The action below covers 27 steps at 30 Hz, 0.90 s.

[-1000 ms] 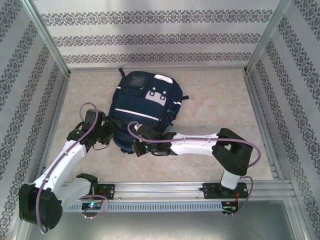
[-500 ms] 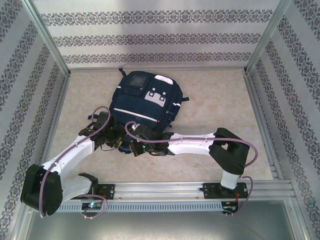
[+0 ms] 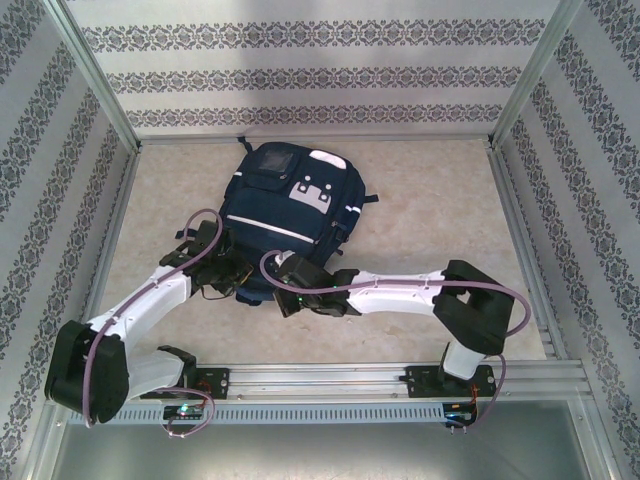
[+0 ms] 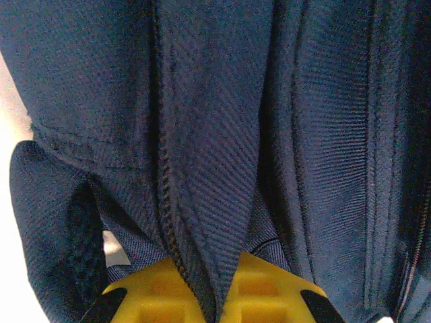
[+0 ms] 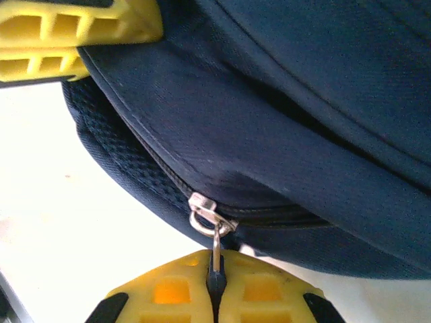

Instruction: Pack the student bag

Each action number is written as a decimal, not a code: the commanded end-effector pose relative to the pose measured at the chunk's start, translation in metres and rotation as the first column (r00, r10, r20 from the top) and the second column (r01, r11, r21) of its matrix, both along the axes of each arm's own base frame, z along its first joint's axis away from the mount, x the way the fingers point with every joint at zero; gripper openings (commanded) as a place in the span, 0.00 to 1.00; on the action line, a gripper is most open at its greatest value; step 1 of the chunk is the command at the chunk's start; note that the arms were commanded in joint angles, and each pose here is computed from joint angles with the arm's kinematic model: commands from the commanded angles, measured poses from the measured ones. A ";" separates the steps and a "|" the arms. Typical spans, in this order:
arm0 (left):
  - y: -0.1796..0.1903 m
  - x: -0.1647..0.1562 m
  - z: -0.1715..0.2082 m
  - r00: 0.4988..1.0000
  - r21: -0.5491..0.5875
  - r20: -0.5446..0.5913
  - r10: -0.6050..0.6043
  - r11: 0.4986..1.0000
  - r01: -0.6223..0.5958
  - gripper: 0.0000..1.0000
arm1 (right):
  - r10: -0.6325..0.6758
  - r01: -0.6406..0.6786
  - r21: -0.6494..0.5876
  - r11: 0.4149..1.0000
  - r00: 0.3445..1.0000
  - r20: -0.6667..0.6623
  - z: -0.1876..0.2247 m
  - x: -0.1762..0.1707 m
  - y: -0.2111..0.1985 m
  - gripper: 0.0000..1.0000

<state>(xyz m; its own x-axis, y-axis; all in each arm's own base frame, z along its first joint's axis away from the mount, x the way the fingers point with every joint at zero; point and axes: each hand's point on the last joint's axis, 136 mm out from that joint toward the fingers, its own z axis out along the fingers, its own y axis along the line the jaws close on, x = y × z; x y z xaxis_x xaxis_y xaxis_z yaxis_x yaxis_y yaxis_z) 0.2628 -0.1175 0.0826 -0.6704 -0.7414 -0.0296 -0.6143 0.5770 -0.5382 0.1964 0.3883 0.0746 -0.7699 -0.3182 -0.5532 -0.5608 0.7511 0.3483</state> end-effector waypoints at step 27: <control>0.026 0.010 0.023 0.995 0.065 0.094 0.029 0.997 -0.035 0.01 | -0.321 0.316 -0.103 0.943 0.946 -0.037 -0.044 0.079 -0.140 0.00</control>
<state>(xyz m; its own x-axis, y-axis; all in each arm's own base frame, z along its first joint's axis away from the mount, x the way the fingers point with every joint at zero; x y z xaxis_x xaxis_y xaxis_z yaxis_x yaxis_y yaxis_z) 0.2644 -0.1093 0.0941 -0.6688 -0.7408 -0.0623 -0.5890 0.5792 -0.5636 0.2691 0.2631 0.0422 -0.8528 -0.1253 -0.5070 -0.3167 0.8960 0.3112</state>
